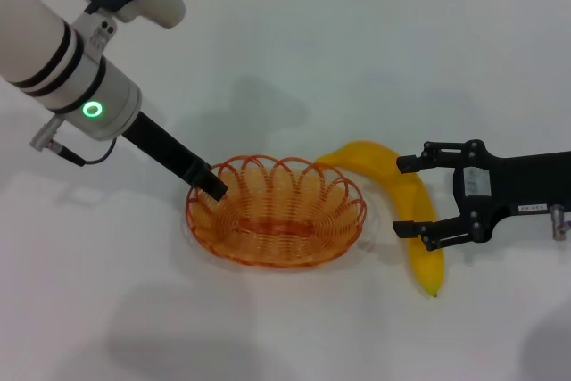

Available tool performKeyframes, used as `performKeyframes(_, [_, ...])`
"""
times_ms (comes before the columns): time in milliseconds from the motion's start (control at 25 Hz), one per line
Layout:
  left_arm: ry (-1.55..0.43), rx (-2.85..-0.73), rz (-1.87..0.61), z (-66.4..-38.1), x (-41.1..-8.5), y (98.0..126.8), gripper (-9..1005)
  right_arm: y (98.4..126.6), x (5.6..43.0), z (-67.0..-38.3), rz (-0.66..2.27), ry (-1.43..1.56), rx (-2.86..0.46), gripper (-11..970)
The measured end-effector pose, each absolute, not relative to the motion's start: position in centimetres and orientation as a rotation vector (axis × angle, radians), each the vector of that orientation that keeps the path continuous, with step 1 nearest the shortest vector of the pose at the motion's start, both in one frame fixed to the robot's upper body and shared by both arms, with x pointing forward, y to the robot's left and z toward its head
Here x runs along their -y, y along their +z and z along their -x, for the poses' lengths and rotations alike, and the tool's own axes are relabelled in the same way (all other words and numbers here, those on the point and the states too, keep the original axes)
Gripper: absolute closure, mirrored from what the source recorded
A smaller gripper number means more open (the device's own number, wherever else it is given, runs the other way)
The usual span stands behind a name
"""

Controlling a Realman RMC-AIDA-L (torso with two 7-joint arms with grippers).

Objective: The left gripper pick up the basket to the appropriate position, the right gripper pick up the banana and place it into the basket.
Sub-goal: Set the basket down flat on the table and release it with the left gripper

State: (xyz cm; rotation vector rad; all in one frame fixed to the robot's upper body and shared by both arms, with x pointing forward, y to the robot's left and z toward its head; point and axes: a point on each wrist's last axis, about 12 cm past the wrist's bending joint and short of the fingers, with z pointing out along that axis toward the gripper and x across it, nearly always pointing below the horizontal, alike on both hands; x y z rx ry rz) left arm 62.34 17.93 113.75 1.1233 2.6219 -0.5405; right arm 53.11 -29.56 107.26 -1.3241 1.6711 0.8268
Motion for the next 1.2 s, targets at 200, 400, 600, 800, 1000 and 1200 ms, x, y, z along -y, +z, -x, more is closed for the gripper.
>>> performKeyframes(200, [-0.53,-2.604,-1.123,-62.5,-17.9,113.9,669,107.2,29.6,-53.1,1.324,0.827,-1.672,70])
performKeyframes(400, [-0.532,-2.591,-1.127,-62.5,-17.8,114.0,453,107.2,29.8,-53.0,1.315,0.823,-1.676,70])
performKeyframes(600, [-0.527,-2.573,-1.134,-62.5,-18.0,114.4,207,107.2,30.0,-52.9,1.309,0.821,-1.68,70])
performKeyframes(800, [-0.532,-2.509,-1.155,-61.1,-19.0,115.5,178,107.3,30.6,-52.9,1.26,0.806,-1.683,70])
performKeyframes(1000, [-0.502,-2.316,-1.161,-57.6,-20.8,118.2,155,107.3,31.4,-52.7,1.206,0.789,-1.693,70])
performKeyframes(1200, [-0.494,-2.136,-1.21,-54.0,-22.5,118.7,158,107.2,31.8,-52.4,1.192,0.784,-1.702,70])
